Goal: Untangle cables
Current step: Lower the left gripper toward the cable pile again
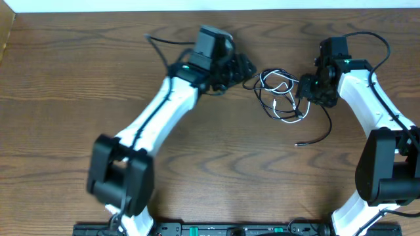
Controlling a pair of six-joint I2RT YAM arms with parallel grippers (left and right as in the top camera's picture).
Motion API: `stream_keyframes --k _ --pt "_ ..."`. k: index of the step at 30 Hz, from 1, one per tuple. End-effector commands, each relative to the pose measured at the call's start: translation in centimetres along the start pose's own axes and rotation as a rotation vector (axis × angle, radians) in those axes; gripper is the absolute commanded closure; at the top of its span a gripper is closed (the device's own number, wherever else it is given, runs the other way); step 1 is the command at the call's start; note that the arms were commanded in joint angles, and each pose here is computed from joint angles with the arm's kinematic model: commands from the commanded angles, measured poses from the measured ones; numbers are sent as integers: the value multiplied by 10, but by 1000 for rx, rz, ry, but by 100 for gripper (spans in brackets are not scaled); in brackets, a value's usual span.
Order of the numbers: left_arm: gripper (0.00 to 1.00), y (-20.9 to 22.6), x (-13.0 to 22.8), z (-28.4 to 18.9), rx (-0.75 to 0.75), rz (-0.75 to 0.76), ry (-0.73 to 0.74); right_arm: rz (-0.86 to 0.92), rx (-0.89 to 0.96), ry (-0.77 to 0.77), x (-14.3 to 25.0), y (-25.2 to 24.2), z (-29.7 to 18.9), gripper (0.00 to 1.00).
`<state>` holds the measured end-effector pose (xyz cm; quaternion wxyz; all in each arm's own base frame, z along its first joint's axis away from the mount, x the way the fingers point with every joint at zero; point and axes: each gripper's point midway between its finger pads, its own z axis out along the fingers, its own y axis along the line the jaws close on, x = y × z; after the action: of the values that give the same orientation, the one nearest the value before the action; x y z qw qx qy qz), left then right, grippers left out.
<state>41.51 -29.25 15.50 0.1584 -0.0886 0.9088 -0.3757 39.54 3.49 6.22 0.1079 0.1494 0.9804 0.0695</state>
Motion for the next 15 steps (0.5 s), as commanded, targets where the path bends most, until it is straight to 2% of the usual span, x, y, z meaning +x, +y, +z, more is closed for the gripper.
stream_keyframes --k 1,12,15 --pt "38 28 -4 31 -77 -159 -19 -16 7 12 3 0 4 39" --pt "44 62 -7 98 -60 -377 -29 -16 8 13 3 0 4 39" --pt "50 68 -4 114 -53 -389 -26 -16 8 15 4 0 5 39"
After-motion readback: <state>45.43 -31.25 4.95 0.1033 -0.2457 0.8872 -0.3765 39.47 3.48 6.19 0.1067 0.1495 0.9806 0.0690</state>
